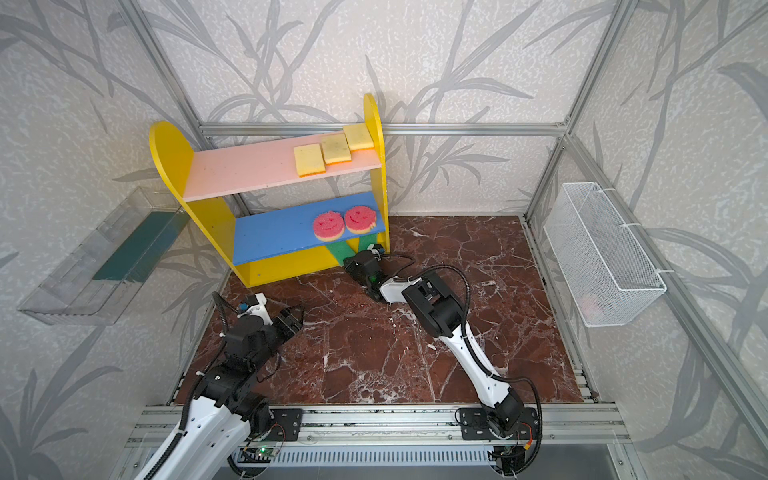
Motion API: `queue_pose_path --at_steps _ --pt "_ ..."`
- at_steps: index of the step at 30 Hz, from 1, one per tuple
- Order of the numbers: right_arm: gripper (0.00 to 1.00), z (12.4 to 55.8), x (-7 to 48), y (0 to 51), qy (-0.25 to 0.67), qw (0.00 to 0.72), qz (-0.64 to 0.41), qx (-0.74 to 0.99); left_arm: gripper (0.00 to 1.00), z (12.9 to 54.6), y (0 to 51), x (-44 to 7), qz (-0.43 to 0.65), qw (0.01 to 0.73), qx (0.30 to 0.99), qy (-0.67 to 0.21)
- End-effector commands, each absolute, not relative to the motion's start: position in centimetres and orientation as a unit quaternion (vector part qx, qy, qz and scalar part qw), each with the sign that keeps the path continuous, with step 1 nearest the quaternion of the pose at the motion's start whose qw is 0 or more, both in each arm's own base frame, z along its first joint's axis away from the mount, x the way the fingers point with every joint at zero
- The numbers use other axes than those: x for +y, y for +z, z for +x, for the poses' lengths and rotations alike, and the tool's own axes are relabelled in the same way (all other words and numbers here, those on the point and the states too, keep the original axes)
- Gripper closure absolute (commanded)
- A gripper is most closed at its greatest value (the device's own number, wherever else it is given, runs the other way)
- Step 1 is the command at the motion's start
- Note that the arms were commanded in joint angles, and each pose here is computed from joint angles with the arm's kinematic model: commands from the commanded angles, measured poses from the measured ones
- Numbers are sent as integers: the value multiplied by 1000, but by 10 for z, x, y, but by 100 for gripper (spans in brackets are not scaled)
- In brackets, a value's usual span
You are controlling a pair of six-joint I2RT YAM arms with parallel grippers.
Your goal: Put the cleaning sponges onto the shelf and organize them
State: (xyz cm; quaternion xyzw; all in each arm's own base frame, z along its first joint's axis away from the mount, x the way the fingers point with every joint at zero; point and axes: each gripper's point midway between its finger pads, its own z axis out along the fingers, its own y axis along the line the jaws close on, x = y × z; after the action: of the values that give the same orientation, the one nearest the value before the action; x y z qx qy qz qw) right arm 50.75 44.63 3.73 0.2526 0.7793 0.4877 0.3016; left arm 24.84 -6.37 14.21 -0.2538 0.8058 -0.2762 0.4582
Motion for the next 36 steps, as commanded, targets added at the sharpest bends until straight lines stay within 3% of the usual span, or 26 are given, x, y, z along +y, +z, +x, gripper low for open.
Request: queue_pose_path --at_steps 1,18,33,34,36 --pt "84 517 446 31 487 316 268 769 40 242 137 -59 -251 459 811 -260" --pt "100 519 432 42 499 341 342 720 40 233 140 -62 -245 449 816 -270" --pt "100 515 416 63 478 372 424 673 40 222 153 -80 -221 422 829 -294" --pt "94 517 419 66 484 372 419 672 41 221 155 -80 -218 423 829 -293" --pt "73 518 422 72 487 374 412 674 40 221 156 -80 -215 425 830 -290"
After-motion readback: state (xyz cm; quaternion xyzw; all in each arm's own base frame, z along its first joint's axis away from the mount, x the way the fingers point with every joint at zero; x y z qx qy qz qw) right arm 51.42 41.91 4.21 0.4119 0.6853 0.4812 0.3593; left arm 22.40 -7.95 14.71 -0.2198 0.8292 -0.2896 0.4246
